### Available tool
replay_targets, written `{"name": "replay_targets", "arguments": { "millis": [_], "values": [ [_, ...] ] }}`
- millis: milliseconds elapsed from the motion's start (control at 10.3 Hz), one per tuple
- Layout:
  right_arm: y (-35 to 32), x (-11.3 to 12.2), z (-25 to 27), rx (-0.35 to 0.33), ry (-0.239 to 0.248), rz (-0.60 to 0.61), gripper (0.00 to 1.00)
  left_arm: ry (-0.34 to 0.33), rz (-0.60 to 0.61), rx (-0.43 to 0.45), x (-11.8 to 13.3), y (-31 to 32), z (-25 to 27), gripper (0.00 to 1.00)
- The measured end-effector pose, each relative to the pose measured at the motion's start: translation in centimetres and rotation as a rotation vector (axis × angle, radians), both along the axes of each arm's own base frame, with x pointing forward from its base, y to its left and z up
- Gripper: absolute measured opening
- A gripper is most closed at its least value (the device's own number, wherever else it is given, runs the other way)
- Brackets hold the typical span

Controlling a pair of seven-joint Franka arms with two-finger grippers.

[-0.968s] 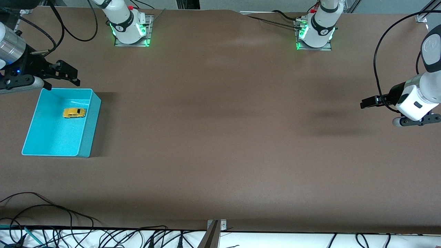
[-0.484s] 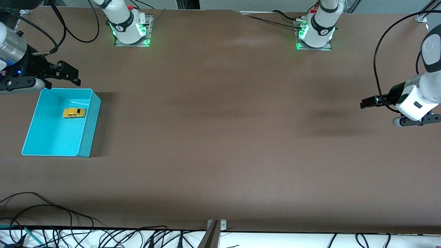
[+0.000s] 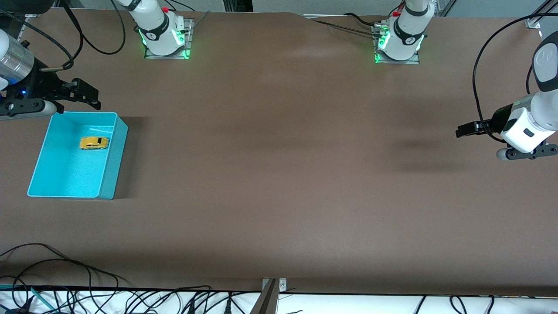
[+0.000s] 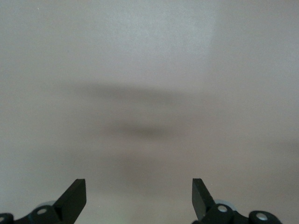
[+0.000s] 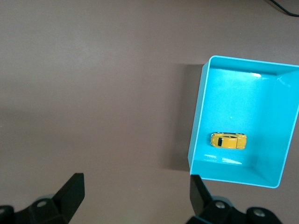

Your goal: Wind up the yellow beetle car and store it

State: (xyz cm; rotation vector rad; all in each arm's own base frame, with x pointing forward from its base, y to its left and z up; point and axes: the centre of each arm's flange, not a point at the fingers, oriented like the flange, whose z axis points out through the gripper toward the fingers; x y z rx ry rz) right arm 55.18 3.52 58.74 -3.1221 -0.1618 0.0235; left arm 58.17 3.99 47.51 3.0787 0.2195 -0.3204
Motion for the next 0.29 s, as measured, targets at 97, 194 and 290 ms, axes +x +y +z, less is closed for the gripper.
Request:
{"name": "replay_targets", "arguments": {
  "millis": [97,194,290],
  "values": [
    [-0.15,0.0,-0.01,-0.015,0.0,0.001,1.0,0.0,0.0,0.0,0.0,0.0,0.0,1.0],
    [-0.23,-0.01,-0.02,-0.024,0.0,0.002,1.0,0.001,0.0,0.0,-0.01,0.0,-0.01,1.0],
    [-0.24,-0.02,-0.03,-0.025,0.001,0.002,1.0,0.001,0.0,0.0,-0.02,0.0,-0.01,1.0]
  ]
}}
